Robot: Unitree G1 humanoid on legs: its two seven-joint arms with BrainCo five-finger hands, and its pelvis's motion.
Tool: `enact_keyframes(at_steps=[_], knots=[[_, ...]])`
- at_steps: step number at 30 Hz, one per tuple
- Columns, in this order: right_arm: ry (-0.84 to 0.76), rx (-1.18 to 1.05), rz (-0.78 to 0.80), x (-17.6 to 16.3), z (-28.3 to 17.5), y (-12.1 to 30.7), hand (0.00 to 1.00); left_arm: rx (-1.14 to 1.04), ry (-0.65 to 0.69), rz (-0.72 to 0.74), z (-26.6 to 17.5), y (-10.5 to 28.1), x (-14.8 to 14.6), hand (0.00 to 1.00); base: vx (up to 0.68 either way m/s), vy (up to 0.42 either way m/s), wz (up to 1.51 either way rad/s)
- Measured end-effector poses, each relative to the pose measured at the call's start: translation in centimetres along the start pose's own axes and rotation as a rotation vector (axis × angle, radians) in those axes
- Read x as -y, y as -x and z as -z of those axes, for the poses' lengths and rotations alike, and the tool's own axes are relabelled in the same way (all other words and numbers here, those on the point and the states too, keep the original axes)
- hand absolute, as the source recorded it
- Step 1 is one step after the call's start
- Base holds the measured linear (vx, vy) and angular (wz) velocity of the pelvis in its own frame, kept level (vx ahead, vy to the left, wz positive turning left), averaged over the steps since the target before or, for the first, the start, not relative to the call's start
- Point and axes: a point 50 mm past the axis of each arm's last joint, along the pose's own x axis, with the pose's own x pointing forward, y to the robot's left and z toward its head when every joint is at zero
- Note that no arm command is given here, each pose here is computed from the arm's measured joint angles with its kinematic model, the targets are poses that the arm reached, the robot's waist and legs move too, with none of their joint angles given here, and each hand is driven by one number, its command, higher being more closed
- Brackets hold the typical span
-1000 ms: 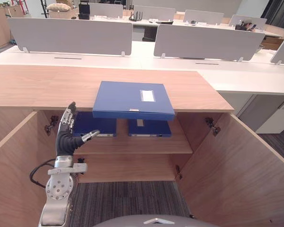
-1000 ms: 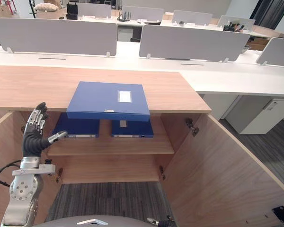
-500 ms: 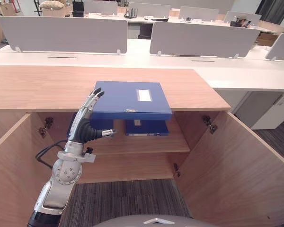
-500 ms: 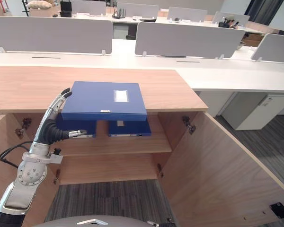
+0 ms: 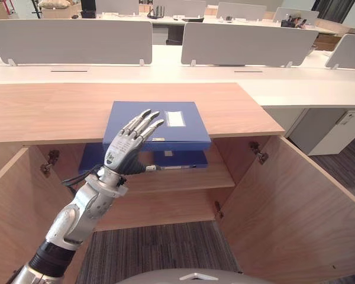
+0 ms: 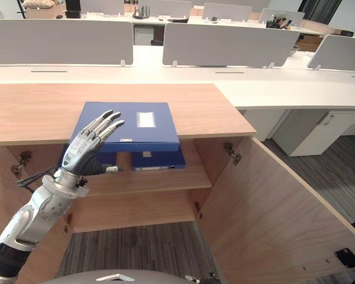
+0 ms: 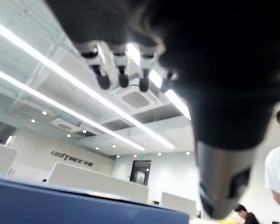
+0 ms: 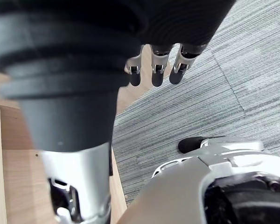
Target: Walk over to the cabinet, pick up the folder, carry it to the office cabinet, place the folder inside the office cabinet, then close the office cabinet door
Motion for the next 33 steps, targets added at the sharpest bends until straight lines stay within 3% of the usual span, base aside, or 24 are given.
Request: enact_keyframes(at_steps=[9,33], knots=[[-0.05,-0.011,0.013,0.2,0.1,0.0,0.0,-0.058,-0.141,0.028,1.6,-0.1,0.9,0.0,0.0,-0.002,-0.02],[-0.134,-0.03,0.044,0.9,0.3,0.0,0.0,-0.159,-0.224,0.123,3.7,0.0,3.0,0.0,0.0,-0.003,0.0]])
